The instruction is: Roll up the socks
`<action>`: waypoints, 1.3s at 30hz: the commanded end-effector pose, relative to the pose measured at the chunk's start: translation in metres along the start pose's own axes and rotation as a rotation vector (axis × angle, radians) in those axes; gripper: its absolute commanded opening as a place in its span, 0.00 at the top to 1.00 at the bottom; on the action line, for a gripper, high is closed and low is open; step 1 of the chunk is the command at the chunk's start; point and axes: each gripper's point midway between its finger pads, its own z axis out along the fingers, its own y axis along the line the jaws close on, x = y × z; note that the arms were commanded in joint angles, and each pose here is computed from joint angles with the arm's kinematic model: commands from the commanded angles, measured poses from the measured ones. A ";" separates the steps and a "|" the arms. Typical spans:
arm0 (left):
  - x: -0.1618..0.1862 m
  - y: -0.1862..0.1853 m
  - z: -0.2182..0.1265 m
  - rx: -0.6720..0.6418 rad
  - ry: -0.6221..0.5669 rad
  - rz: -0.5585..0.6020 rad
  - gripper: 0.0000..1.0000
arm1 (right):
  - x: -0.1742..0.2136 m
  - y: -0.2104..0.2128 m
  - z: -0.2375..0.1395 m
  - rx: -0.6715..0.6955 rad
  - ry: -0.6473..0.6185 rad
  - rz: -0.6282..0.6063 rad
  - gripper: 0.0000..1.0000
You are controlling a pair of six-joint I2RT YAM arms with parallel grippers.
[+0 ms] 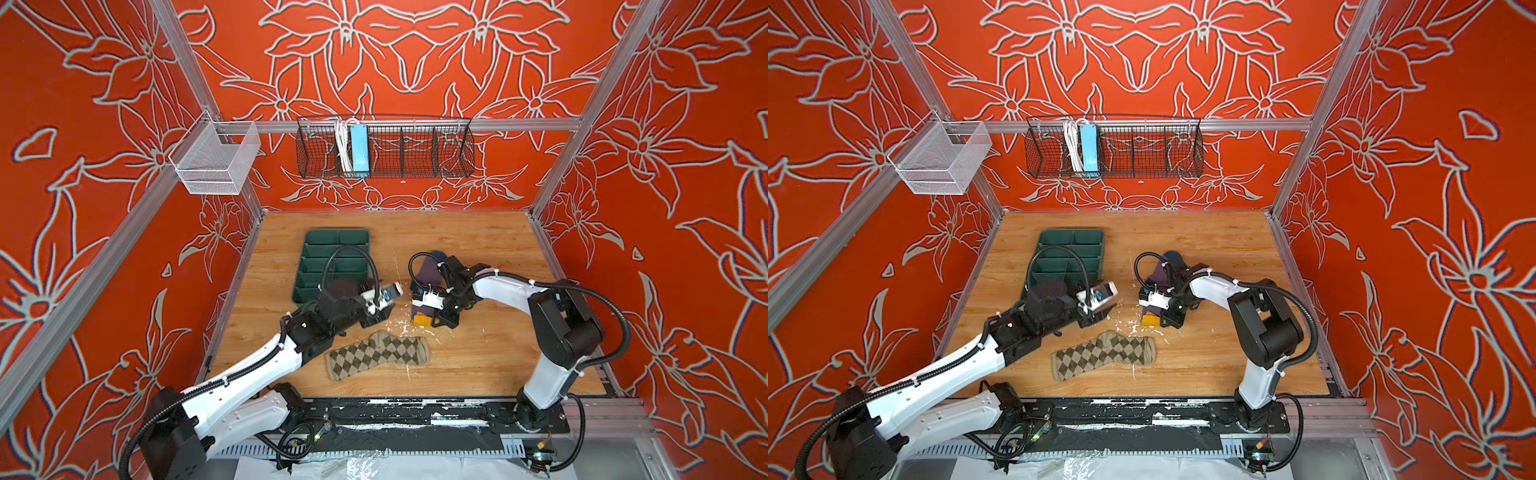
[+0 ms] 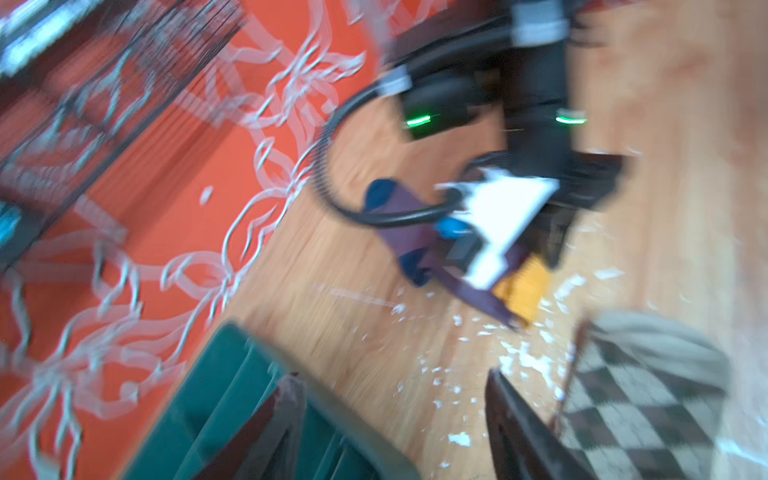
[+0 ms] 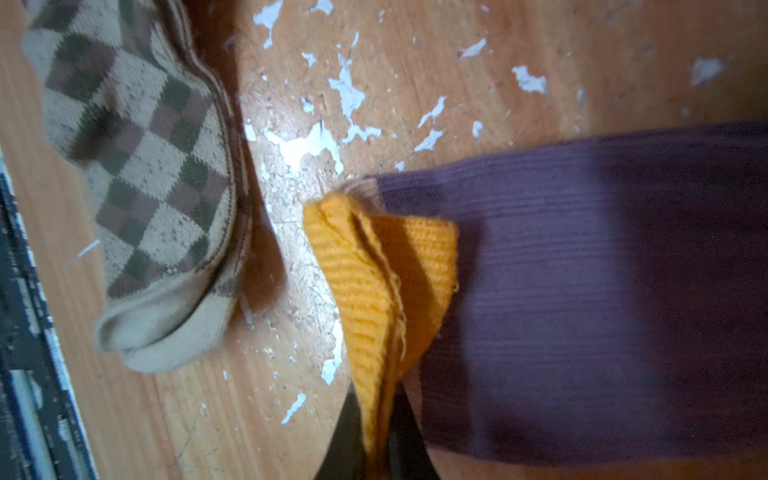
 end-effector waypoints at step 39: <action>0.089 -0.109 0.167 0.170 0.291 0.450 1.00 | 0.006 0.002 0.004 -0.162 0.015 0.121 0.92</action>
